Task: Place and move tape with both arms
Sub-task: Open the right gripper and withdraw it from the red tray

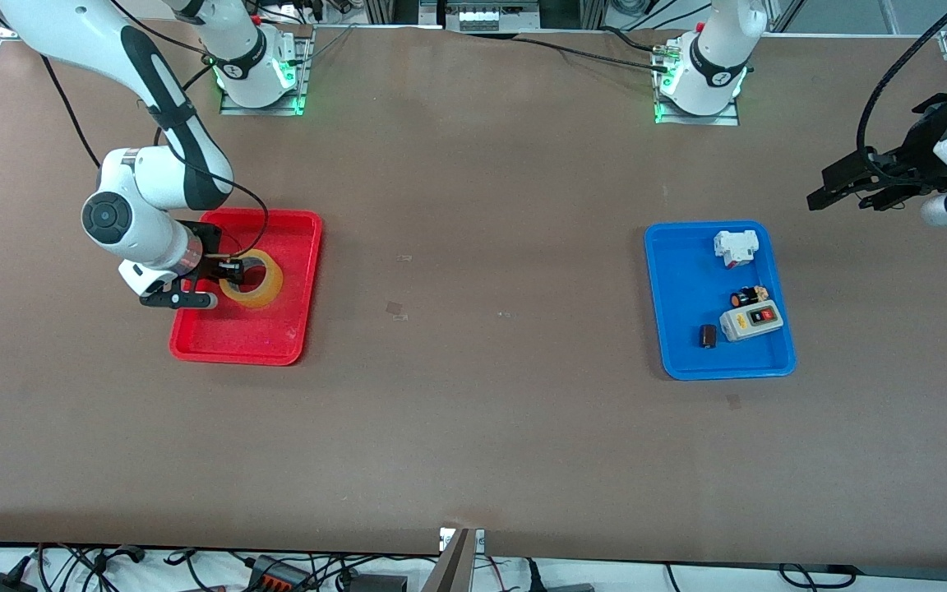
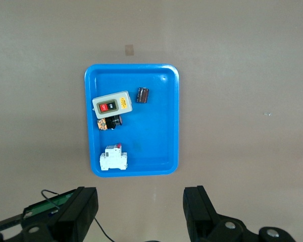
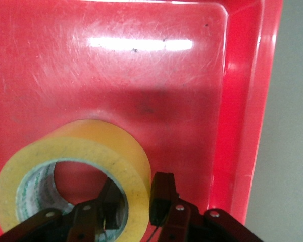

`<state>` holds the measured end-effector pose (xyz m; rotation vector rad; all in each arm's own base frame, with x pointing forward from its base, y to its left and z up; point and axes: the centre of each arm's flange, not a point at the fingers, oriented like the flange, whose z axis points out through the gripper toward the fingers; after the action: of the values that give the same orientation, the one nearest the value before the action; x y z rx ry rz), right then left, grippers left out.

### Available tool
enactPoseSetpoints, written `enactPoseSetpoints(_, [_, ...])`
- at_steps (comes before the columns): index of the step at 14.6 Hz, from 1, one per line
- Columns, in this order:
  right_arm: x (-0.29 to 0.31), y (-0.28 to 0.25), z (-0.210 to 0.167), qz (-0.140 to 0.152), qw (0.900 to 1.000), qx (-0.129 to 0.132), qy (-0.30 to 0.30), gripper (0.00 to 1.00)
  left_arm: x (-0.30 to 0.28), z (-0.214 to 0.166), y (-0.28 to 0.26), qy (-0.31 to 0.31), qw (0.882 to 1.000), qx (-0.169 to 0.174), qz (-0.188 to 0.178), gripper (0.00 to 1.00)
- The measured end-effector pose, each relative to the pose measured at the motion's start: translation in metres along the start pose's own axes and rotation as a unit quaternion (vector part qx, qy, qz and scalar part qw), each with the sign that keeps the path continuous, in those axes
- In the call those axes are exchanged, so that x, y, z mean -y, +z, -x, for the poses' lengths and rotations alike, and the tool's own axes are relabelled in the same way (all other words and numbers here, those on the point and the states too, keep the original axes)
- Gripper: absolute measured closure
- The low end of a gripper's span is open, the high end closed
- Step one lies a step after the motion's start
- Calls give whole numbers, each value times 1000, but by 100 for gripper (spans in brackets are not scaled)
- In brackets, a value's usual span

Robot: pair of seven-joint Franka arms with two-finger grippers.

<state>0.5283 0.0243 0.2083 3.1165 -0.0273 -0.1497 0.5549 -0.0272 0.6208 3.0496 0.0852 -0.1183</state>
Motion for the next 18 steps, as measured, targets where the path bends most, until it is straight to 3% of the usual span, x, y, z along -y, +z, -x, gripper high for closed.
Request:
enactPoseSetpoints(3, [0,-18,-5,-1,1000,-16,1,33,-2,1,1,2,1000,4,0,0])
enactPoseSetpoints(5, [-1,-48,-9,0,1000,-25,1,4,-3,1,1,3,1000,4,-1,0])
enactPoseSetpoints(9, [-5,-158,-20,4,999,-35,7,1,-3,2,2,3,1000,7,-1,0])
enactPoseSetpoints(13, [-11,-265,-26,7,999,-29,14,1,-4,2,2,4,1000,7,-1,0])
enactPoseSetpoints(18, [-15,-366,-18,8,999,-28,20,1,-1,3,1,2,1000,7,-7,0])
